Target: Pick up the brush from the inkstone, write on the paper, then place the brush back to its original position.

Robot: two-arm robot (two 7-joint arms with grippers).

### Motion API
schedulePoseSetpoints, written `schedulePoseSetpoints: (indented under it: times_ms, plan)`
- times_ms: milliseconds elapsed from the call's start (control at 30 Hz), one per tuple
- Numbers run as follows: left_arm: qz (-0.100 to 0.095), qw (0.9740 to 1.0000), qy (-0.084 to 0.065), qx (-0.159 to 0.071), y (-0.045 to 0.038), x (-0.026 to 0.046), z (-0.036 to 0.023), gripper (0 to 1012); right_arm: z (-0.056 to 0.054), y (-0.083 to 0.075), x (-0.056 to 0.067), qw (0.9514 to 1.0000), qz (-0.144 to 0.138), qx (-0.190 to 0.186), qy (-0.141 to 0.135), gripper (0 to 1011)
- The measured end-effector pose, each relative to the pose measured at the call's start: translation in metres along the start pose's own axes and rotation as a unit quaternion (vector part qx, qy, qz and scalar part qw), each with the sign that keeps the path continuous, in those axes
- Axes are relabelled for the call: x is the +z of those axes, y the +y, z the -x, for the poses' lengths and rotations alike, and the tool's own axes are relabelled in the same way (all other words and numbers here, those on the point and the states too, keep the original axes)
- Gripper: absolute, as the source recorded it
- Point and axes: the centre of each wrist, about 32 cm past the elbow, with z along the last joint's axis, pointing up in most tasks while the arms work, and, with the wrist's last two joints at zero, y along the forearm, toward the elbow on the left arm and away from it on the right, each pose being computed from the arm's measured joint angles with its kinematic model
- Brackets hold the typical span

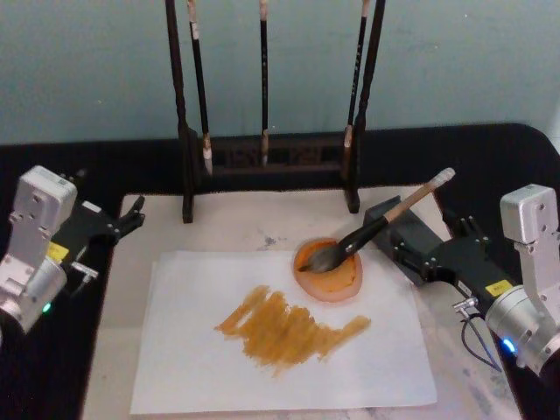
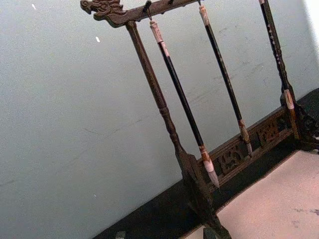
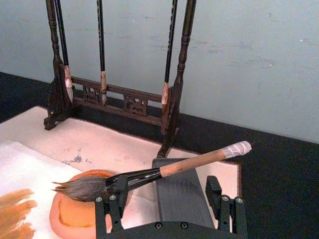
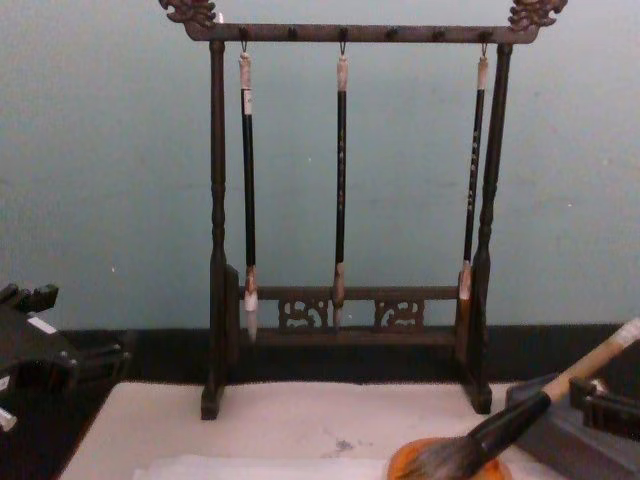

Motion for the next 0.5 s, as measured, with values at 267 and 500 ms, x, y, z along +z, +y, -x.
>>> schedulePoseSetpoints:
  times_ms: [267, 500]
  plan:
    - [0.0, 1.0, 0.0, 0.0, 0.0, 0.0, 0.0, 1010, 0.0, 0.0, 0.0, 1.0, 0.0, 0.0, 0.0, 1000]
    - [0.0, 1.0, 0.0, 0.0, 0.0, 0.0, 0.0, 1010, 0.0, 0.0, 0.0, 1.0, 0.0, 0.0, 0.0, 1000]
